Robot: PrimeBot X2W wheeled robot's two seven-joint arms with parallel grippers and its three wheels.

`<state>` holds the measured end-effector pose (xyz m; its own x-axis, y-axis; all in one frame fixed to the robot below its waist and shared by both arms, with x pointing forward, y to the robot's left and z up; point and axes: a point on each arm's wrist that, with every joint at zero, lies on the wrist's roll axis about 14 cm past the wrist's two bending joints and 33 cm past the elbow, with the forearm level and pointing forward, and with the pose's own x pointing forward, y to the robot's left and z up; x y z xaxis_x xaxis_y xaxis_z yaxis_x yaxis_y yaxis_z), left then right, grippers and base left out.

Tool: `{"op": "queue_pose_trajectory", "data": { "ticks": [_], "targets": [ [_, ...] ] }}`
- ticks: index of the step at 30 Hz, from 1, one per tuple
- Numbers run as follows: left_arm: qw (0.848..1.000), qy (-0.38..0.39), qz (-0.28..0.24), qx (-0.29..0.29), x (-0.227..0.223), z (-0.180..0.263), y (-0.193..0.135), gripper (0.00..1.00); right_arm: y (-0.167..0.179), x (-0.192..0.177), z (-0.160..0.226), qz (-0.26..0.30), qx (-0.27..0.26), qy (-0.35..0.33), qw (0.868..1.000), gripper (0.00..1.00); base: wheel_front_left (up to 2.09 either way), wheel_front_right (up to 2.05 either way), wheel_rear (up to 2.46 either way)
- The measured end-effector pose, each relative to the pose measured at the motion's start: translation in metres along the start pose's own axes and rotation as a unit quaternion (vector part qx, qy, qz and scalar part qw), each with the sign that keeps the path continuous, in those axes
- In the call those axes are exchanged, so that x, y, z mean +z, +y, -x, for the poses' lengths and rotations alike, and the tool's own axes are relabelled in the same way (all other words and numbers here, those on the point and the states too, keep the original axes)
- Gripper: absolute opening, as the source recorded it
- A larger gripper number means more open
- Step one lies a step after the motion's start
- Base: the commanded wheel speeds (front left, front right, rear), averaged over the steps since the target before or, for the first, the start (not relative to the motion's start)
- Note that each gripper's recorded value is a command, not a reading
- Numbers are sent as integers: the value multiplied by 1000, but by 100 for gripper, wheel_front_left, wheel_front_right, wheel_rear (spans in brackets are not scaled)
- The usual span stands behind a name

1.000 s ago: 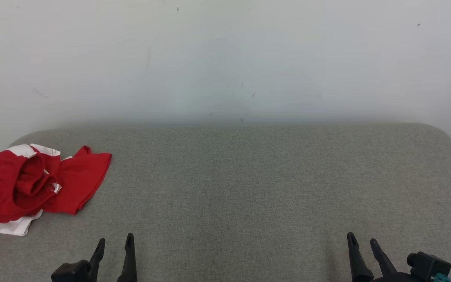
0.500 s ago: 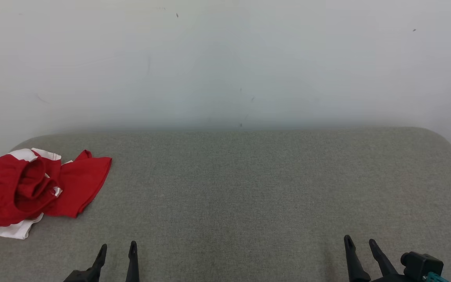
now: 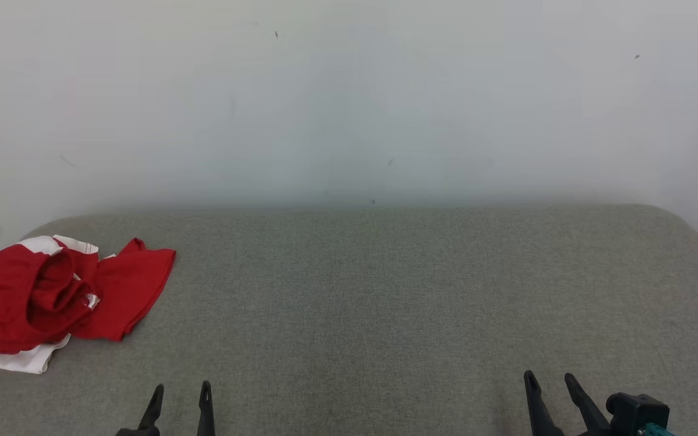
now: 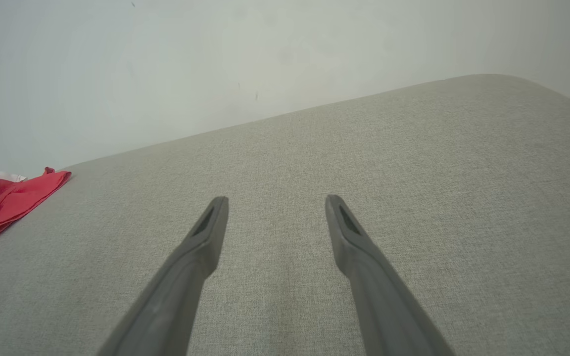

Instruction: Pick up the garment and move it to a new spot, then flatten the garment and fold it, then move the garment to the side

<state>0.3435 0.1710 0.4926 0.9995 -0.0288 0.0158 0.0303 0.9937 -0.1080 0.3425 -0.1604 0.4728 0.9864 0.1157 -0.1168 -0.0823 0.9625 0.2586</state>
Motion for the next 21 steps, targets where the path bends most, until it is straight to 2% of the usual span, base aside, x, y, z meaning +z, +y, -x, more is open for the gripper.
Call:
{"op": "queue_pose_trajectory", "data": {
  "ticks": [13,21],
  "targets": [
    [999,-15,-40,-9,3,6,-6,100,5,-2,3,37,9,3,999,100,0,0,0],
    [999,-15,-47,-7,1,8,-7,100,7,-3,3,49,12,3,999,100,0,0,0]
  ]
}}
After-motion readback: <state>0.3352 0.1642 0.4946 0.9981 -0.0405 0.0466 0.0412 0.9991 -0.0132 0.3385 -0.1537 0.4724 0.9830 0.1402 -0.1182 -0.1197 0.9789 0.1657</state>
